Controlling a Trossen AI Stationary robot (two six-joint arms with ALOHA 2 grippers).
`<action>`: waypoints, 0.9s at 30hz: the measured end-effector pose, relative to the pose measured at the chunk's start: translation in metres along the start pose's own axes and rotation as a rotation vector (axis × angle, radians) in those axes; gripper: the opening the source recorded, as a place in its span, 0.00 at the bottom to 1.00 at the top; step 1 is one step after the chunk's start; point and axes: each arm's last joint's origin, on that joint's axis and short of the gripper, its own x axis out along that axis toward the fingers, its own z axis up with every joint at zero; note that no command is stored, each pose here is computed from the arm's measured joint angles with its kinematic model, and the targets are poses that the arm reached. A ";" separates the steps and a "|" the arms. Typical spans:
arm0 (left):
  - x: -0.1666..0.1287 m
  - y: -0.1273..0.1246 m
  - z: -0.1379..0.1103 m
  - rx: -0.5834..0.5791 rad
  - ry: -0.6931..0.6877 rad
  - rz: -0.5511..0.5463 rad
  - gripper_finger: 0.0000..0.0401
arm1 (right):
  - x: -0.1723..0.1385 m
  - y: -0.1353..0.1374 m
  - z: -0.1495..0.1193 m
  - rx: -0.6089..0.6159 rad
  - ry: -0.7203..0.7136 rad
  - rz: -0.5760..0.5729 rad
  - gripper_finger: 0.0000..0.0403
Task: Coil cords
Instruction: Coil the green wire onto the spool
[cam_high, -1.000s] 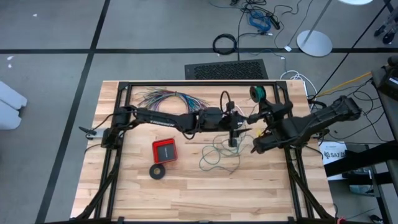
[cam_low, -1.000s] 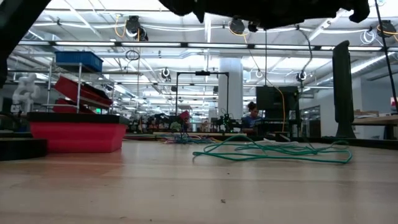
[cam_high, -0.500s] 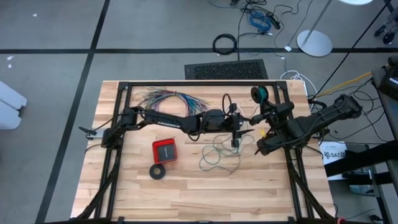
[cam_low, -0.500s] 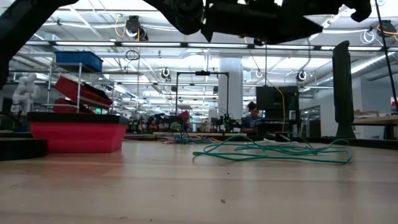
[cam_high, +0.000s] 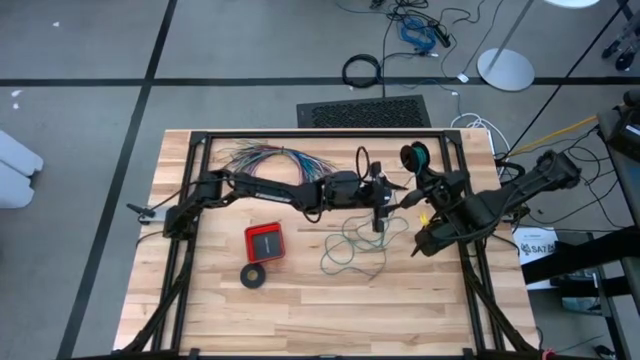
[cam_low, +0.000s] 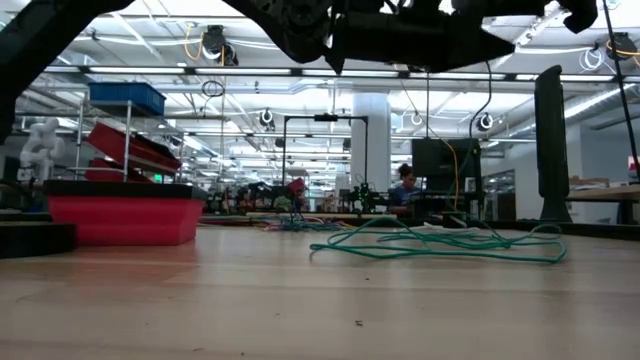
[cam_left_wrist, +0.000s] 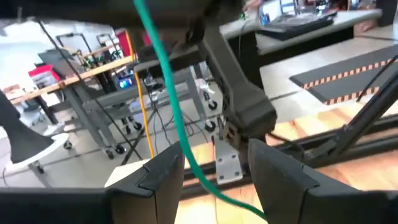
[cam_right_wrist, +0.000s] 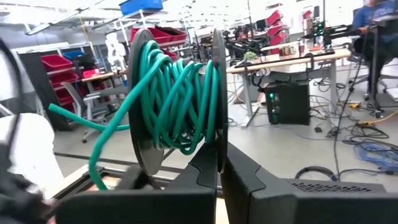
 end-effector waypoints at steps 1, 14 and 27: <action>0.000 0.001 -0.002 -0.003 0.008 0.001 0.46 | -0.002 -0.001 0.001 0.004 0.003 0.009 0.00; 0.001 0.018 -0.015 0.028 0.035 0.002 0.34 | -0.029 -0.004 0.009 0.051 0.057 0.165 0.00; -0.001 0.033 -0.025 0.071 0.079 -0.009 0.27 | -0.047 -0.005 0.009 0.010 0.082 0.267 0.00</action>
